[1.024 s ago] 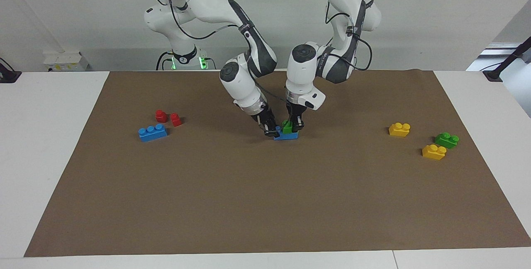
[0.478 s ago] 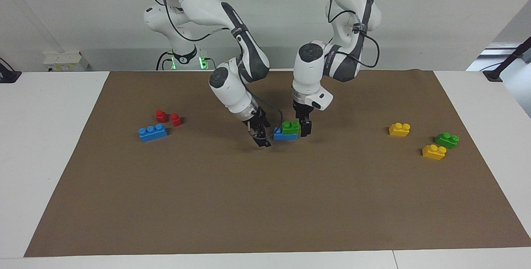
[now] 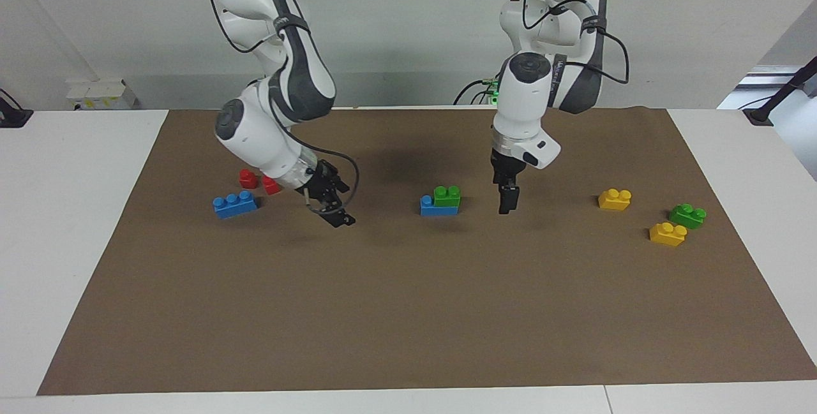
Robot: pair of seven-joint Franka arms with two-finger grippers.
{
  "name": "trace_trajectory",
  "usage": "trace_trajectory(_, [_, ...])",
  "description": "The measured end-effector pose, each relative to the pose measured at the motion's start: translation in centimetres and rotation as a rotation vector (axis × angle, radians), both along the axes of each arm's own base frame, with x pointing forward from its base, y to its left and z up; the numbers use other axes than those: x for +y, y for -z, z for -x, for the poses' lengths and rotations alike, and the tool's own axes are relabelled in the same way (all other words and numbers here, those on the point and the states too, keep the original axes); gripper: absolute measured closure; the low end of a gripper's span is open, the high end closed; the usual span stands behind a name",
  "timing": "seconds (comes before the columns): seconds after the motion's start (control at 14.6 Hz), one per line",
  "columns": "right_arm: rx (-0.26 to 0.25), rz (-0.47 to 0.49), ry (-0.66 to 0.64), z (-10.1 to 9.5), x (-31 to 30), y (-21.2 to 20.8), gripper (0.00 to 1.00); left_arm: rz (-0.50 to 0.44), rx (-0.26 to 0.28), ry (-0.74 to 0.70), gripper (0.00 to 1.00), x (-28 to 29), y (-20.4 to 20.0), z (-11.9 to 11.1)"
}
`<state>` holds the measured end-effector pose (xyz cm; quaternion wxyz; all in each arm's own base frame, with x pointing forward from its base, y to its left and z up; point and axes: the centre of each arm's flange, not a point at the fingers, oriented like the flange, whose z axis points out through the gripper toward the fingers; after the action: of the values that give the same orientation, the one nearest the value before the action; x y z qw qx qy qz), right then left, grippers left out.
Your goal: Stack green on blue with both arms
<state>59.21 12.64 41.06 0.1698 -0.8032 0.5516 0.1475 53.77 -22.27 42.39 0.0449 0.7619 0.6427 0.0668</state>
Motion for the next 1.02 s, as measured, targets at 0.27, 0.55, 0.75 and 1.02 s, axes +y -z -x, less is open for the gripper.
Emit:
trace_trajectory(0.27, [-0.153,0.078,-0.366,0.7,-8.0,-6.6,0.0,-0.049,-0.007,0.192,0.0,6.6,-1.6,-2.4])
trace_trajectory(0.55, [-0.257,0.225,-0.688,3.2,-10.2,-13.1,0.0,-0.103,-0.003,0.423,0.0,12.0,-2.1,-3.9])
trace_trajectory(0.75, [-0.299,0.291,-0.875,6.1,-10.3,-18.2,0.0,-0.15,-0.001,0.625,0.0,15.9,-2.7,-4.7])
trace_trajectory(1.02, [-0.306,0.343,-1.017,7.1,-11.0,-22.4,0.0,-0.213,0.021,0.939,0.0,18.8,-4.9,-5.5])
